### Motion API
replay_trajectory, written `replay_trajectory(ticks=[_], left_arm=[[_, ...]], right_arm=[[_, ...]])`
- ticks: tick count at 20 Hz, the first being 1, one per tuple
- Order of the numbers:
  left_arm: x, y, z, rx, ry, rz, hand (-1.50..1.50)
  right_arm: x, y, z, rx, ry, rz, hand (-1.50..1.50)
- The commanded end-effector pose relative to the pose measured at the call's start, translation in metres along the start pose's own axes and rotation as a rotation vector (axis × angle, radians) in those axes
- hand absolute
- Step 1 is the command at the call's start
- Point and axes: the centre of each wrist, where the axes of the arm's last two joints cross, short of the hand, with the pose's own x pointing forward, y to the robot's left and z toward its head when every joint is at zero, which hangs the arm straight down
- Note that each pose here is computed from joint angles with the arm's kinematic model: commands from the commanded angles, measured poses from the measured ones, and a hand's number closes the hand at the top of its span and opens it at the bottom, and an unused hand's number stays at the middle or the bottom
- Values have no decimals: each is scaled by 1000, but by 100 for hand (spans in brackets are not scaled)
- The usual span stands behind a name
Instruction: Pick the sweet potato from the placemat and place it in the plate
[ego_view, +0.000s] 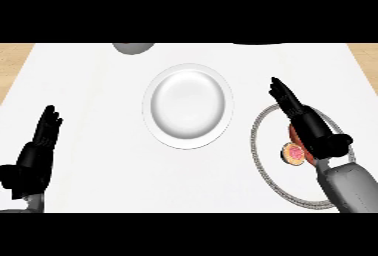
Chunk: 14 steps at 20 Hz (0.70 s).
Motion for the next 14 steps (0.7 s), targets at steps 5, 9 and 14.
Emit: replay_trajectory(ticks=[5, 9, 14], left_arm=[[32, -40, -40, -122, -27, -53, 0], [28, -47, -31, -192, 10, -28, 0], [47, -68, -50, -215, 33, -12, 0]], right_arm=[[23, 19, -34, -44, 87, -321, -150], [33, -27, -20, 213, 53, 602, 150], [-58, 15, 53, -6, 163, 175, -150]])
